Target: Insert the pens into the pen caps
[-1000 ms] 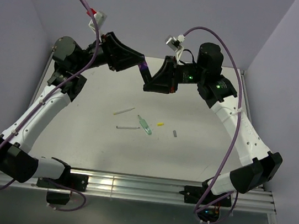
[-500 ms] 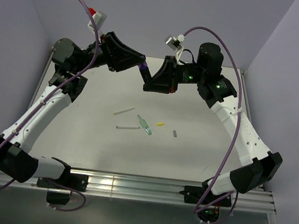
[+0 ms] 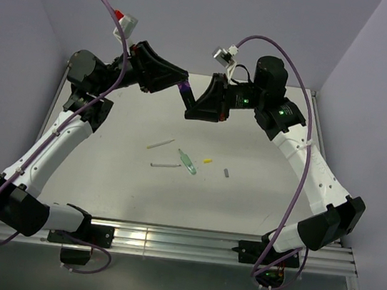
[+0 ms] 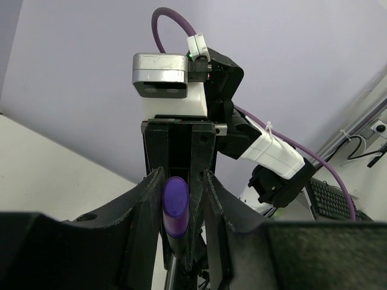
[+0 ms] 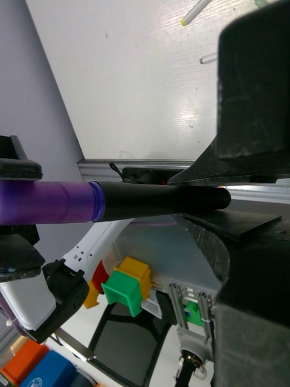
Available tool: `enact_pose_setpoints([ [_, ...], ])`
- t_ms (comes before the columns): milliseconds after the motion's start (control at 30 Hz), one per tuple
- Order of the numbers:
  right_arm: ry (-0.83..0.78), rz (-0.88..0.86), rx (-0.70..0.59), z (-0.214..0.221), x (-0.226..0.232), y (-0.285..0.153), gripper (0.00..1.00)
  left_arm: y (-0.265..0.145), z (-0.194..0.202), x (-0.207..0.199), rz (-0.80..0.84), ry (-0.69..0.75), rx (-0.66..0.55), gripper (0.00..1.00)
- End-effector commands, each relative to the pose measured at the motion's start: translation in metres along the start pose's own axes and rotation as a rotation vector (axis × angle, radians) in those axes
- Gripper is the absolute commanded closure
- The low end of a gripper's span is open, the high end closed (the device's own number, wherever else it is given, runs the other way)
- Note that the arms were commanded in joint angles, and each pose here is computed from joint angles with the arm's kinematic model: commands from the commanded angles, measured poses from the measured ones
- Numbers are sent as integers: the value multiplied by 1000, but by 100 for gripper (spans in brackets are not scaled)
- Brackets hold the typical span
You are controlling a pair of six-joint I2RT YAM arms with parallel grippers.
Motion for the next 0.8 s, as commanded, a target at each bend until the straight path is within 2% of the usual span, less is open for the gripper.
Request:
enact_pose_setpoints([
  [0,-45,-26,-4,-1,12,1,100,1,-11,-13,42,51,-30,63],
  [133,-46,-27,-3,-2,12,1,100,2,-11,-13,47,50,-23,68],
  [333,-55,-29,-7,-4,15,1,100,1,2,-15,56,30,8,81],
  [433,-64,-8,-28,-9,15,0,100,0,9,-14,45,9,17,89],
  [500,-71,7,-46,-14,17,0,100,-2,17,-11,30,-21,25,99],
  [633,-57,106,-140,-34,8,-1,100,-5,28,-12,-7,-57,23,100],
  [767,-28,205,-250,-57,3,-6,100,-5,40,-1,-112,-79,27,100],
])
Point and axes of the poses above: each gripper's point midway between its finger pads, its own y axis out along the fingers, its own x axis along the line the jaws close on, z = x × y, the point moved 1 cm from there along -y, back along the fingers, and after that the axes turned 14 degrees about y, right-handed, at the moved point
